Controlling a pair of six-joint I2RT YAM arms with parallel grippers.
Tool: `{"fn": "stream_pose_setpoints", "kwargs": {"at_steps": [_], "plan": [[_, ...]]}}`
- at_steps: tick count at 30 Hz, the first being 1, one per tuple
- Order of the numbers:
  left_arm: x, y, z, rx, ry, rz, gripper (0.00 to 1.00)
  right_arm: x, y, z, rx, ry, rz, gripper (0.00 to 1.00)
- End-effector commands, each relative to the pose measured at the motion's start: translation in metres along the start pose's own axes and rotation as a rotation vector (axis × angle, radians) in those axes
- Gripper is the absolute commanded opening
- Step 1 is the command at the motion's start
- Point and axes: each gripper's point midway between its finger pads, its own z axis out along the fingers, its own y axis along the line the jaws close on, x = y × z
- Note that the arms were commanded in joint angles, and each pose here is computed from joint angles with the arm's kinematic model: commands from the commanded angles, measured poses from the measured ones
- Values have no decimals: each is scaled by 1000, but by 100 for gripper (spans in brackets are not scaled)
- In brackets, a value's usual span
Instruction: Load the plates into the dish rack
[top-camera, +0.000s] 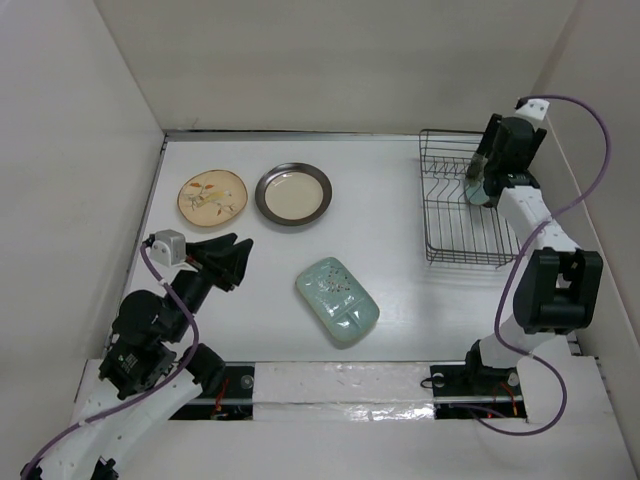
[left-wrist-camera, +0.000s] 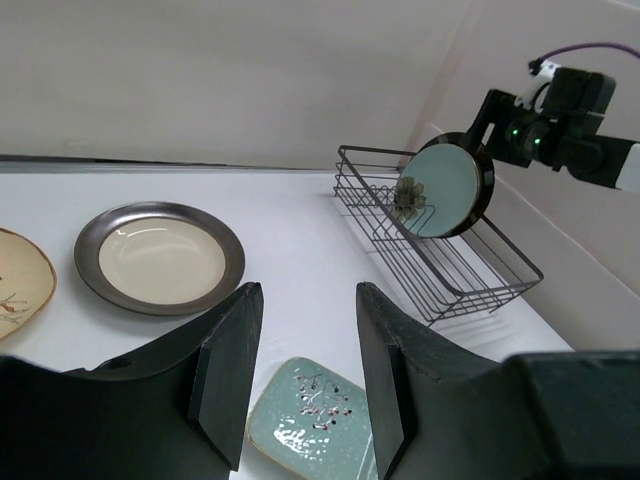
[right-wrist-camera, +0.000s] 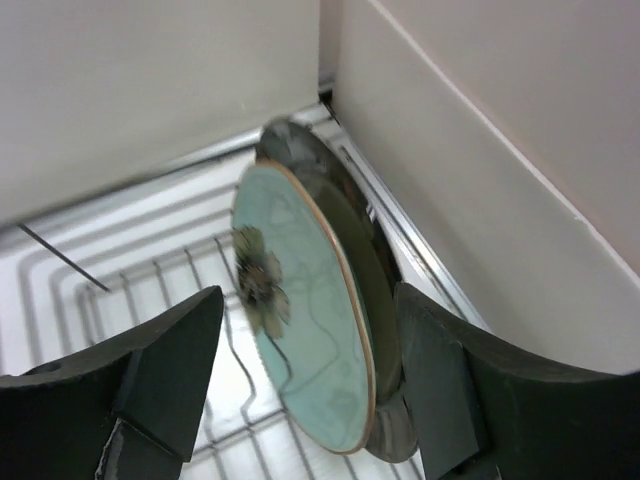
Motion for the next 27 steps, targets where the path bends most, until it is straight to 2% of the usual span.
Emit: {"fn": "stream_pose_setpoints", "kwargs": {"at_steps": [1, 3, 4, 5, 6, 7, 10, 12, 13, 15, 16, 17, 18, 20, 21, 22, 23, 25, 27], "plan": [[-6, -2, 5, 4, -24, 0, 39, -81, 2, -33, -31, -134, 229, 75], [-6, 0, 5, -7, -30, 0, 39, -94, 26, -57, -138, -160, 266, 63], [-5, 1, 7, -14, -25, 2, 39, -100, 38, -66, -192, -179, 300, 50], [-3, 2, 8, -21, -18, 4, 37, -101, 65, -82, -281, -177, 306, 17], [-1, 3, 8, -26, -12, 7, 34, -98, 86, -92, -354, -163, 309, 0], [-1, 3, 10, -28, -8, 8, 24, -91, 105, -100, -397, -129, 319, 0], [1, 7, 11, -48, -5, 13, 0, -55, 185, -131, -548, -1, 281, 0], [3, 12, 12, -75, -1, 18, 0, -19, 244, -157, -672, 84, 257, 0], [4, 13, 14, -82, 4, 20, 0, -13, 263, -165, -713, 109, 302, 0], [7, 18, 15, -108, 10, 25, 0, 8, 297, -181, -804, 175, 334, 10], [9, 19, 18, -117, 20, 29, 0, 32, 322, -183, -817, 241, 356, 17], [10, 20, 19, -122, 26, 31, 0, 44, 334, -183, -825, 272, 359, 34], [14, 22, 20, -130, 39, 34, 0, 77, 352, -180, -821, 349, 364, 43], [15, 23, 21, -139, 42, 37, 7, 90, 369, -179, -847, 396, 410, 62], [16, 25, 22, -145, 42, 39, 13, 99, 378, -186, -875, 429, 425, 65], [18, 25, 23, -148, 50, 43, 24, 103, 385, -185, -881, 446, 466, 68], [20, 26, 24, -150, 57, 46, 27, 125, 393, -186, -880, 483, 453, 71], [25, 26, 27, -155, 78, 55, 33, 135, 404, -188, -874, 508, 467, 72], [27, 28, 29, -163, 85, 59, 34, 160, 409, -188, -857, 551, 471, 72]]}}
